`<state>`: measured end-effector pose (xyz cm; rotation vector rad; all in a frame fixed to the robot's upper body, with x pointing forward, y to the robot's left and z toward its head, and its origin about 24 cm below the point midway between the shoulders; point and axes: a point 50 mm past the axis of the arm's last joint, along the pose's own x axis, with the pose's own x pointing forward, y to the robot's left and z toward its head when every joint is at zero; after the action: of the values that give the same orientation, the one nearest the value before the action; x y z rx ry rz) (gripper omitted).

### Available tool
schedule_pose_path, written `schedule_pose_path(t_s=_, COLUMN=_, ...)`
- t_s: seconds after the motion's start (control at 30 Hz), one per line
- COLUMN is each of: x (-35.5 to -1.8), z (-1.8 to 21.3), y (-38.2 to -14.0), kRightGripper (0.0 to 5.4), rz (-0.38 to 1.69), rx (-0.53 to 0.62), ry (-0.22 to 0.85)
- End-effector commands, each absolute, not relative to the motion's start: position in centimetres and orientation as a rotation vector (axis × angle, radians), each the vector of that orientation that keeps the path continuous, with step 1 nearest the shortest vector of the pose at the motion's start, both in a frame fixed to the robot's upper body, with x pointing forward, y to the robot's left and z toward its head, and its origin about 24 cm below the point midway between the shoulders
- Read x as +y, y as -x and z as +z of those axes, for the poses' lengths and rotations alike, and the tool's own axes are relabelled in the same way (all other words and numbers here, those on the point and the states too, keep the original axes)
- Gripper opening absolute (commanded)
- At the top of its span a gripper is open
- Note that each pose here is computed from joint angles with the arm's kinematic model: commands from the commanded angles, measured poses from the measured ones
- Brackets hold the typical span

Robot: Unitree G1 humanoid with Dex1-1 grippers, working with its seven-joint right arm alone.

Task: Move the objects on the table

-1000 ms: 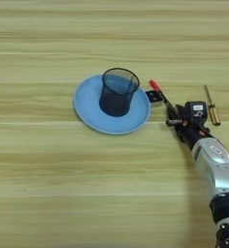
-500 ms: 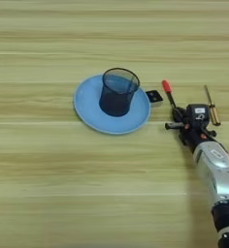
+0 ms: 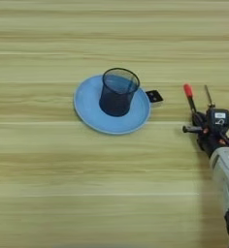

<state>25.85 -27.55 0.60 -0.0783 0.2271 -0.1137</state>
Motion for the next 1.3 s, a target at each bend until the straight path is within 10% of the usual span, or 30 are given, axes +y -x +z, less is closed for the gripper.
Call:
schedule_pose_path(t_s=0.03, x=-28.3, z=1.6, y=-26.2, kRightGripper=0.29, rz=-0.133, rx=0.21, ry=0.105)
schedule_pose_path(t_s=1.3, x=-23.2, z=7.2, y=-25.2, kRightGripper=4.61, rz=0.034, rx=-0.051, ry=0.223)
